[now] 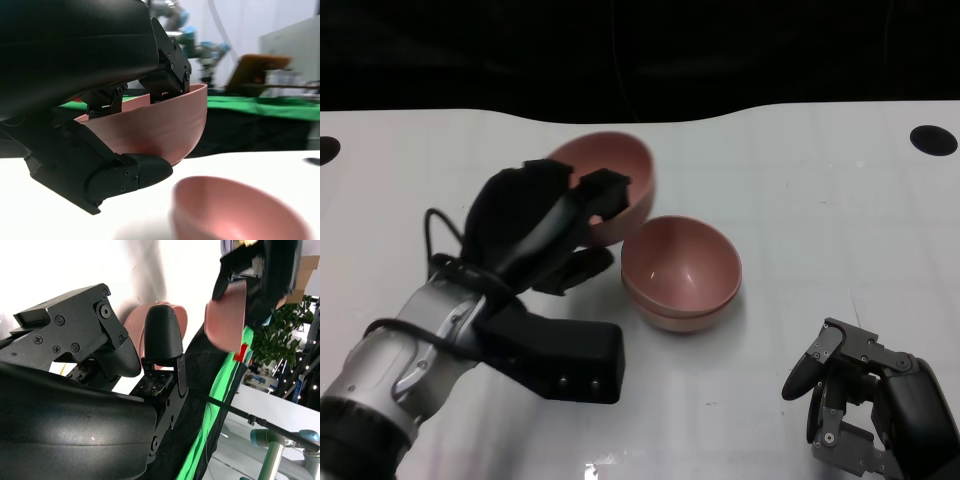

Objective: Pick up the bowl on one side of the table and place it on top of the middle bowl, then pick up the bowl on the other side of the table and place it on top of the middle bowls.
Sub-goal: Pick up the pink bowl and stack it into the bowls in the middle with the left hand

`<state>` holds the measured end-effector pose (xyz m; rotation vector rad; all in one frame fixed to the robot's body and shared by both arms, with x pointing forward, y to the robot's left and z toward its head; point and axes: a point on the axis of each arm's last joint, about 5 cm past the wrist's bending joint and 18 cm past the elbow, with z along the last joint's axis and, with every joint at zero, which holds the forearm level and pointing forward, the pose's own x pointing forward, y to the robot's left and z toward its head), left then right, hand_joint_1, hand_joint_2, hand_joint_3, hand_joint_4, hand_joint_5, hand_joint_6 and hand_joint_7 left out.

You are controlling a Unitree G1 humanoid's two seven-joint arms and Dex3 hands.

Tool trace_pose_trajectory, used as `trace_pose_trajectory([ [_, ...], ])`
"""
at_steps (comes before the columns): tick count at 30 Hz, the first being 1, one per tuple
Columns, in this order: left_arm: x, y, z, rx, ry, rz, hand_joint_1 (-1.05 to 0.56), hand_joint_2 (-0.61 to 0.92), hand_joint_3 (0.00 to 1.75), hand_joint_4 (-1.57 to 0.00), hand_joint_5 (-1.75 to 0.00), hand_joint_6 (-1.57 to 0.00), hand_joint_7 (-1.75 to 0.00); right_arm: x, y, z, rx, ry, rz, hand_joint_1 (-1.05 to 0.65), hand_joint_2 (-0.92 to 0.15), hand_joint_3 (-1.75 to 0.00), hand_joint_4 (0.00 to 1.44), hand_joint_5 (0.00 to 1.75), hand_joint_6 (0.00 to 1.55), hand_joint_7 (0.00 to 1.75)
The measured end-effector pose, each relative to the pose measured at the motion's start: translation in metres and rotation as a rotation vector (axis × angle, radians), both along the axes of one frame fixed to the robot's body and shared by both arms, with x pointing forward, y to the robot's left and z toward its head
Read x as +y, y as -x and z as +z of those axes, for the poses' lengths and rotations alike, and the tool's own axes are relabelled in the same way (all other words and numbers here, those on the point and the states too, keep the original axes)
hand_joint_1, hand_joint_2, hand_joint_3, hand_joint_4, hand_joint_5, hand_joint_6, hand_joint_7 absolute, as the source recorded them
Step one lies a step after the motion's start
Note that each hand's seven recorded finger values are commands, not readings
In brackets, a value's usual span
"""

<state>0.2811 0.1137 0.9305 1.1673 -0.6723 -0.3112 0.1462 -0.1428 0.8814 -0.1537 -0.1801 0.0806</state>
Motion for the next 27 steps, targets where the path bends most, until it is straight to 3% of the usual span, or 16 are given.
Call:
trace_pose_trajectory([
  [7,-0.021,-0.003,0.007,-0.01,-0.007,-0.138,-0.25,0.56,0.94,-0.89,-1.75,-0.79,-1.61,0.0,0.0,0.0,0.002,0.001,0.0,-0.06,-0.34,-1.51,0.92,1.75,0.81,1.5],
  [13,-0.027,-0.004,0.006,0.033,-0.104,-0.204,-0.28,0.65,0.72,-0.86,-1.75,-0.76,-1.57,0.0,0.001,-0.001,0.006,0.001,0.0,-0.06,-0.34,-1.52,0.92,1.75,0.81,1.5],
  [17,-0.034,-0.005,0.008,0.021,-0.221,-0.229,-0.29,0.81,0.25,-0.83,-1.75,-0.85,-1.19,0.0,0.001,-0.001,0.008,0.001,0.0,-0.06,-0.34,-1.52,0.92,1.75,0.8,1.5],
  [19,-0.036,-0.005,0.009,0.029,-0.247,-0.239,-0.29,0.85,0.15,-0.83,-1.75,-0.89,-1.09,0.0,0.001,-0.001,0.008,0.002,0.0,-0.06,-0.34,-1.51,0.91,1.75,0.8,1.5],
  [22,-0.037,-0.006,0.008,0.039,-0.27,-0.237,-0.31,0.88,0.09,-0.83,-1.75,-0.95,-0.95,0.0,0.001,-0.001,0.008,0.002,-0.001,-0.06,-0.34,-1.51,0.91,1.75,0.8,1.5],
  [25,-0.037,-0.007,0.006,0.048,-0.286,-0.236,-0.32,0.89,0.07,-0.84,-1.75,-0.96,-0.93,0.0,0.001,-0.001,0.008,0.002,-0.001,-0.05,-0.34,-1.51,0.9,1.75,0.8,1.5],
  [27,-0.036,-0.007,0.004,0.06,-0.292,-0.244,-0.31,0.91,0.05,-0.83,-1.56,-0.95,-0.81,0.0,0.001,-0.001,0.008,0.002,0.0,-0.06,-0.34,-1.51,0.91,1.75,0.8,1.5],
])
